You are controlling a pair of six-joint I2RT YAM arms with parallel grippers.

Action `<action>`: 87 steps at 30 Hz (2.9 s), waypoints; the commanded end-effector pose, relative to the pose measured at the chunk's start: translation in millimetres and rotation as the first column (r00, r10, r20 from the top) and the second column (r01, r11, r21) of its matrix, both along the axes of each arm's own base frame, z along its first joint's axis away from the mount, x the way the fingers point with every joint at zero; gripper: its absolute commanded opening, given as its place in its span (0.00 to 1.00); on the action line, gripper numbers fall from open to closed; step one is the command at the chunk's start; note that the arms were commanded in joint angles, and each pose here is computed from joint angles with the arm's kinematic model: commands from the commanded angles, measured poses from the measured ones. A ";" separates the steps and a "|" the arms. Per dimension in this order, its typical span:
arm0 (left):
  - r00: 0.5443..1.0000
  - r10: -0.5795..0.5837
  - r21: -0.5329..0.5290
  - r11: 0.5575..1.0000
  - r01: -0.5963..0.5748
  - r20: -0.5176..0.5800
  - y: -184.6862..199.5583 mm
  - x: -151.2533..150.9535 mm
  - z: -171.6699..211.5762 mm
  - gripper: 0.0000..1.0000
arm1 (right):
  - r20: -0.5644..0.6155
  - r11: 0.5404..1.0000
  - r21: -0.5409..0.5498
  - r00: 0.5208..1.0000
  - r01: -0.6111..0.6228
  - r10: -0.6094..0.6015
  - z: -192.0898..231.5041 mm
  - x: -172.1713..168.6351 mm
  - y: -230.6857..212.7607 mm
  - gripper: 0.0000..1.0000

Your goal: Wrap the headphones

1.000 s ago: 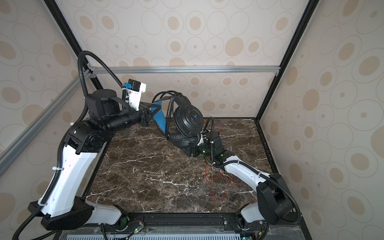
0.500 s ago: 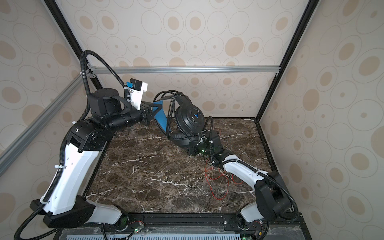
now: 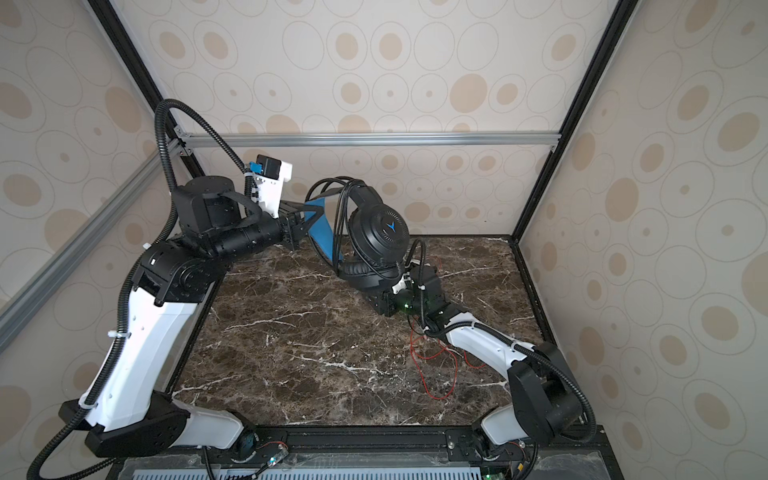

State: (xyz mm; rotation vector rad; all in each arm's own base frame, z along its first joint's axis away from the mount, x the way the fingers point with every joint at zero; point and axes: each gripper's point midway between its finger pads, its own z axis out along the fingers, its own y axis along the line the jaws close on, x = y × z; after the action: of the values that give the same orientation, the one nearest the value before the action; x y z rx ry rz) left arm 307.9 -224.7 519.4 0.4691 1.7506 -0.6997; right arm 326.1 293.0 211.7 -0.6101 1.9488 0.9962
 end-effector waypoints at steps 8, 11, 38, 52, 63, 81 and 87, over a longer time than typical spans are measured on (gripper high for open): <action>0.997 0.009 -0.107 0.994 0.000 0.078 7.7 -12.8 38.3 0.00 | 0.023 1.000 -0.007 1.000 -0.012 0.013 5.4 -15.2 -6.6 0.28; 0.997 0.014 -0.116 0.993 -0.005 0.074 7.3 -11.1 38.7 0.00 | 0.013 1.000 -0.007 1.000 -0.007 0.007 2.7 -15.7 -7.3 0.21; 0.818 0.528 -0.253 0.779 -0.573 -0.229 72.0 88.8 -16.3 0.00 | 0.051 0.970 -0.237 0.998 0.050 -0.039 -24.4 -60.9 2.7 0.00; 0.724 0.672 -0.030 0.730 -0.683 -0.157 100.0 130.3 -91.2 0.00 | 0.166 0.898 -0.388 0.943 -0.206 0.288 34.1 -135.3 47.0 0.00; 0.693 0.718 0.312 0.675 -0.668 -0.068 120.4 113.8 -184.6 0.00 | 0.281 0.848 -0.491 0.885 -0.199 0.370 121.5 -123.0 59.9 0.00; 0.933 0.340 0.582 0.786 -0.211 -0.120 85.1 25.7 -268.2 0.00 | 0.263 0.679 -0.733 0.907 -0.034 0.329 138.5 -26.1 34.0 0.00; 0.961 0.212 0.573 0.816 -0.074 -0.177 71.5 3.0 -274.2 0.00 | 0.249 0.698 -0.716 0.927 -0.019 0.281 137.7 -10.8 34.7 0.00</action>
State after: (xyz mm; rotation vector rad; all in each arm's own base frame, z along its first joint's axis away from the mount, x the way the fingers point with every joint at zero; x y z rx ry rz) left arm 331.1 -143.4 248.4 0.5061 2.1956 -0.0475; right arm 297.4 342.1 328.8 -1.3838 1.9576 0.2042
